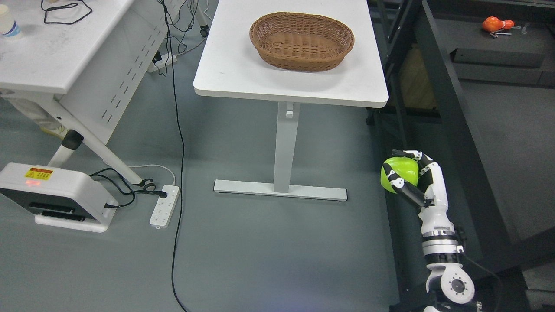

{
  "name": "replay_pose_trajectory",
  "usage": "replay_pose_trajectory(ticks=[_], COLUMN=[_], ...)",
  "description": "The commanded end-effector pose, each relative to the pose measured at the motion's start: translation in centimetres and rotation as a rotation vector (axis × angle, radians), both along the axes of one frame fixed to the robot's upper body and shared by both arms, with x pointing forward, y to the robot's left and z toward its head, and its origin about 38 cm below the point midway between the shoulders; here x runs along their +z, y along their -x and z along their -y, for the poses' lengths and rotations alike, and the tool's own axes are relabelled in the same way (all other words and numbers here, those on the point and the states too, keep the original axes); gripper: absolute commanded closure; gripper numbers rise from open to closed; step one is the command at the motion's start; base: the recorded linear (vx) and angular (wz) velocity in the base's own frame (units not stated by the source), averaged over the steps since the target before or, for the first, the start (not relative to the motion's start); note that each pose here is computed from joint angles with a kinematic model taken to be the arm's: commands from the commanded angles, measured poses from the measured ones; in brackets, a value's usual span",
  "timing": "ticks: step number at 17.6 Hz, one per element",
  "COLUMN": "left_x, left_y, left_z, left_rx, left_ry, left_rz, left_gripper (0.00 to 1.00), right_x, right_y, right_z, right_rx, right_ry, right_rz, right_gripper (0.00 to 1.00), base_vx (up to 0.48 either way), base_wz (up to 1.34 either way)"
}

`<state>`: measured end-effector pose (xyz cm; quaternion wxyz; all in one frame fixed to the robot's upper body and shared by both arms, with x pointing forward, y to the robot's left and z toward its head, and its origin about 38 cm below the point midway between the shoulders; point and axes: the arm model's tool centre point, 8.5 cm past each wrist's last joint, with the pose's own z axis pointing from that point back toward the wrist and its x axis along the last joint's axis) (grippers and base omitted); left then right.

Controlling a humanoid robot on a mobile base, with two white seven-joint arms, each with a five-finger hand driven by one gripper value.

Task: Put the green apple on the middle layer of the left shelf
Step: 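Carry the held apple in the right hand while turning toward the shelf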

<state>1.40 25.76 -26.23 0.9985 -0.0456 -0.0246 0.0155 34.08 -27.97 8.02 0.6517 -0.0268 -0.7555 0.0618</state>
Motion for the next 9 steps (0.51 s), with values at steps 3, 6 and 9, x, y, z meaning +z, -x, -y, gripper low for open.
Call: replay_pose_trajectory(ticks=[3,6,9], left_x=[0.13,0.13,0.13], left_y=[-1.39,-1.39,-1.39], left_z=[-1.12,-1.12,-1.12], left_rx=[-0.002,-0.002,-0.001], left_ry=[-0.017,-0.017,-0.017], left_rz=[0.021,0.021,0.021], left_gripper=[0.0,0.0,0.0], right_x=[-0.08,-0.06,-0.06], right_y=[-0.04,-0.04,-0.04], right_z=[-0.86,-0.76,-0.76], right_rx=[0.038,0.036,0.036], right_ry=[0.032,0.033,0.033], right_rz=[-0.006,-0.006,-0.006], right_gripper=[1.0,1.0,1.0], base_vx=[-0.267,-0.257,-0.244], base_wz=[0.07,0.07,0.06])
